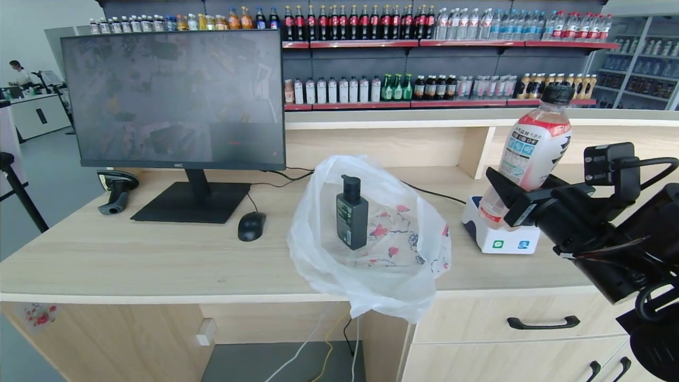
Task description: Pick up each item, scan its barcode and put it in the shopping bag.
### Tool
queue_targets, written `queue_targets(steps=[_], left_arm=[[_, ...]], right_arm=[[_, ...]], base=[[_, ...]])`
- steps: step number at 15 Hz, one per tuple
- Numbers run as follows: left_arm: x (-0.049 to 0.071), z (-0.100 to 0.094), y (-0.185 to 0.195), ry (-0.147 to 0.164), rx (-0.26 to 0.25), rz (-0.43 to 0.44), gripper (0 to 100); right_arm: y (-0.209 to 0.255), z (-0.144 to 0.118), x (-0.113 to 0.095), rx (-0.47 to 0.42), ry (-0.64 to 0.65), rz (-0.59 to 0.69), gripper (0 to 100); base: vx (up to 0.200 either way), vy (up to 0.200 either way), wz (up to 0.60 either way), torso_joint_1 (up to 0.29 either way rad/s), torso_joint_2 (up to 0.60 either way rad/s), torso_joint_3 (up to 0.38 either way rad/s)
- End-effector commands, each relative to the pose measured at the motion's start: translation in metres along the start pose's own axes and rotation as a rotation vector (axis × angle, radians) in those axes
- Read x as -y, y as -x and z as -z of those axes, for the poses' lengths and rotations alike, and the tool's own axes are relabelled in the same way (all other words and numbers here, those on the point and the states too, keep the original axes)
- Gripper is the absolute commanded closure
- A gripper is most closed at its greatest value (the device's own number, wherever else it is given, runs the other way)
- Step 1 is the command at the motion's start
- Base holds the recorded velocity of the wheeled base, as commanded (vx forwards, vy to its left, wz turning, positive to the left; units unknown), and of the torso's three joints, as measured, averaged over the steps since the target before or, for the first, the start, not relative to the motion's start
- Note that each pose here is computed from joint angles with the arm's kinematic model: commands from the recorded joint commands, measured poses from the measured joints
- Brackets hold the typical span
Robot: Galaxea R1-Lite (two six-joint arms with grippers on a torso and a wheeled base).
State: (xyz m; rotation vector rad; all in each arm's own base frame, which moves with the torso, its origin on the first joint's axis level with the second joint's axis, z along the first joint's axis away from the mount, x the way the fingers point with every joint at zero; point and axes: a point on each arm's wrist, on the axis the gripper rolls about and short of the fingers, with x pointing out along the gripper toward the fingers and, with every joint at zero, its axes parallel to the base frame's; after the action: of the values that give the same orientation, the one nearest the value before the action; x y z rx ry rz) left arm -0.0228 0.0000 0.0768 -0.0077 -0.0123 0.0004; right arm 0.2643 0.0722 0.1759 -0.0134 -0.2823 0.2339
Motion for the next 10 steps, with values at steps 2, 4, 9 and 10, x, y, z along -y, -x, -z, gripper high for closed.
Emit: queue_targets(steps=[2, 4, 9, 10], left_arm=[[0.0, 0.0, 0.0, 0.002, 0.001, -0.001, 0], [0.0, 0.0, 0.0, 0.002, 0.001, -0.001, 0], [0.0, 0.0, 0.0, 0.002, 0.001, -0.001, 0], [0.0, 0.0, 0.0, 0.002, 0.001, -0.001, 0]], right_arm=[[0.0, 0.001, 0.001, -0.005, 0.001, 0.002, 100], [-0.002, 0.0, 0.001, 0.003, 0.001, 0.002, 100], [-0.004, 0.006, -0.008, -0.013, -0.006, -0.027, 100], [-0.007, 0.008, -0.012, -0.015, -0.01, -0.042, 100]], base=[[0.0, 0.0, 0.0, 0.0, 0.0, 0.0], [0.0, 0.0, 0.0, 0.0, 0.0, 0.0], [0.0, 0.0, 0.0, 0.0, 0.0, 0.0], [0.0, 0.0, 0.0, 0.0, 0.0, 0.0]])
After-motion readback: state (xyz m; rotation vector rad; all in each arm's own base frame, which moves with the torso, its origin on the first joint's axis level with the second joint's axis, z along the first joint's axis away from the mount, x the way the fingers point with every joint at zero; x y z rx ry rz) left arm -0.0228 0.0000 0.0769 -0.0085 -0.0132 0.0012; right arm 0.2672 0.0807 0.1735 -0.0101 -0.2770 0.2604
